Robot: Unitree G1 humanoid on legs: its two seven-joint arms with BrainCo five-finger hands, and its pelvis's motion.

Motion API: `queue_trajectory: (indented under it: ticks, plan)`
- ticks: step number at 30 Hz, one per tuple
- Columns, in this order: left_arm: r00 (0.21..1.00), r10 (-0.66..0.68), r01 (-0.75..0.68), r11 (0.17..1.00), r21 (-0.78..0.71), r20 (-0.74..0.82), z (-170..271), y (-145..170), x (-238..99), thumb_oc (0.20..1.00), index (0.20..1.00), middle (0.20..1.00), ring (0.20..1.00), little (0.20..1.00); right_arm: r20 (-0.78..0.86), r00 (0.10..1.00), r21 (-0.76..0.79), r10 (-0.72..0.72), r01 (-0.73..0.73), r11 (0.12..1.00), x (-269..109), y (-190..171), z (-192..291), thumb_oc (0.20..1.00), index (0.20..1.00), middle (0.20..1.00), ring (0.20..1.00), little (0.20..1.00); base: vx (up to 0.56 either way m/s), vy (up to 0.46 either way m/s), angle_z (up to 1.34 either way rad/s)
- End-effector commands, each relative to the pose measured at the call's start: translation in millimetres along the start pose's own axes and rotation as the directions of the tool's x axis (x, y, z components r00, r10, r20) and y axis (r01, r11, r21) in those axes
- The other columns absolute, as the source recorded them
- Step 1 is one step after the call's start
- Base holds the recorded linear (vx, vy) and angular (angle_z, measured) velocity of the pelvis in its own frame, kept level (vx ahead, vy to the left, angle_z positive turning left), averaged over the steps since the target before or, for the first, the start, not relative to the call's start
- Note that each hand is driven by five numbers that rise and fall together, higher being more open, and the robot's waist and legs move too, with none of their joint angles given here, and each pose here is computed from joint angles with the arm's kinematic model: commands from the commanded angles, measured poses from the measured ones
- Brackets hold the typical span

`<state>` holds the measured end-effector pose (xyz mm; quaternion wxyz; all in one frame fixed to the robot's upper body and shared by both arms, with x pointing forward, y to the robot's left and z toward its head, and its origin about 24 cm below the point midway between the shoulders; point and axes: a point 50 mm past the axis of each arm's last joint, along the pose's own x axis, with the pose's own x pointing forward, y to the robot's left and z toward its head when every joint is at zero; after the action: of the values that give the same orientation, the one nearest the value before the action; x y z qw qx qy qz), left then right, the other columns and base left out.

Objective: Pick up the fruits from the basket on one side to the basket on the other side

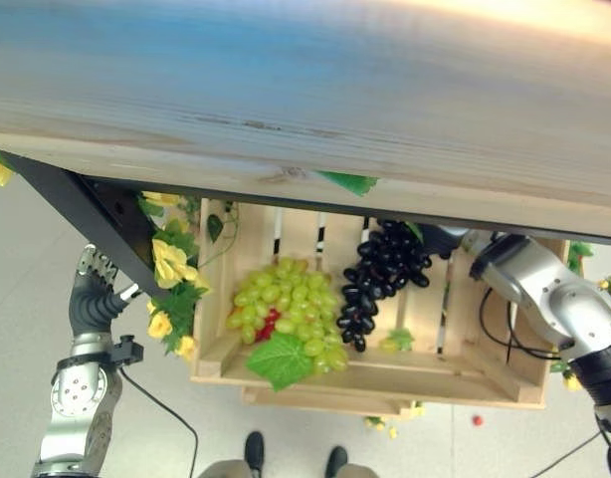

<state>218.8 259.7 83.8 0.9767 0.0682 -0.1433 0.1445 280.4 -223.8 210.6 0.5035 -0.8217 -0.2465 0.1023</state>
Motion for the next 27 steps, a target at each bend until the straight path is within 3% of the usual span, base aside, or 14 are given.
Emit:
queue_trajectory:
  ticks: [1, 2, 7, 14, 27]
  plan:
    - [0.989, -0.032, 0.021, 0.997, 0.08, 0.146, 29.8, 10.0, 6.0, 1.0, 1.0, 1.0, 1.0, 1.0, 0.049, 0.996, 0.093, -0.075, 0.071, 0.993, -10.5, -44.2, -8.8, 1.0, 1.0, 1.0, 1.0, 1.0, 0.0, -0.01, 0.12]
    - [0.99, -0.035, 0.024, 0.996, 0.085, 0.138, 29.2, 12.9, 3.8, 1.0, 1.0, 1.0, 1.0, 1.0, 0.113, 0.99, 0.148, -0.087, 0.07, 0.987, -17.0, -66.3, -6.6, 1.0, 1.0, 1.0, 1.0, 1.0, 0.0, -0.01, 0.08]
    - [0.992, -0.025, 0.017, 0.998, 0.062, 0.126, 27.6, 21.4, -4.1, 1.0, 1.0, 1.0, 1.0, 1.0, 0.123, 0.99, 0.379, -0.072, 0.02, 0.925, -40.4, -84.0, -17.8, 1.0, 1.0, 1.0, 1.0, 1.0, 0.0, -0.003, 0.01]
    - [0.992, 0.006, -0.014, 0.998, 0.064, 0.126, 27.1, 28.3, -5.7, 1.0, 1.0, 1.0, 1.0, 1.0, 0.097, 0.995, 0.375, -0.023, -0.015, 0.927, -60.8, -79.8, -18.8, 1.0, 1.0, 1.0, 1.0, 1.0, 0.0, 0.003, -0.02]
    - [0.991, 0.028, -0.034, 0.999, 0.041, 0.133, 26.2, 28.5, -5.9, 1.0, 1.0, 1.0, 1.0, 1.0, 0.036, 0.989, 0.546, -0.144, 0.101, 0.831, -71.7, -67.3, -16.3, 1.0, 1.0, 1.0, 1.0, 1.0, 0.0, 0.003, -0.06]
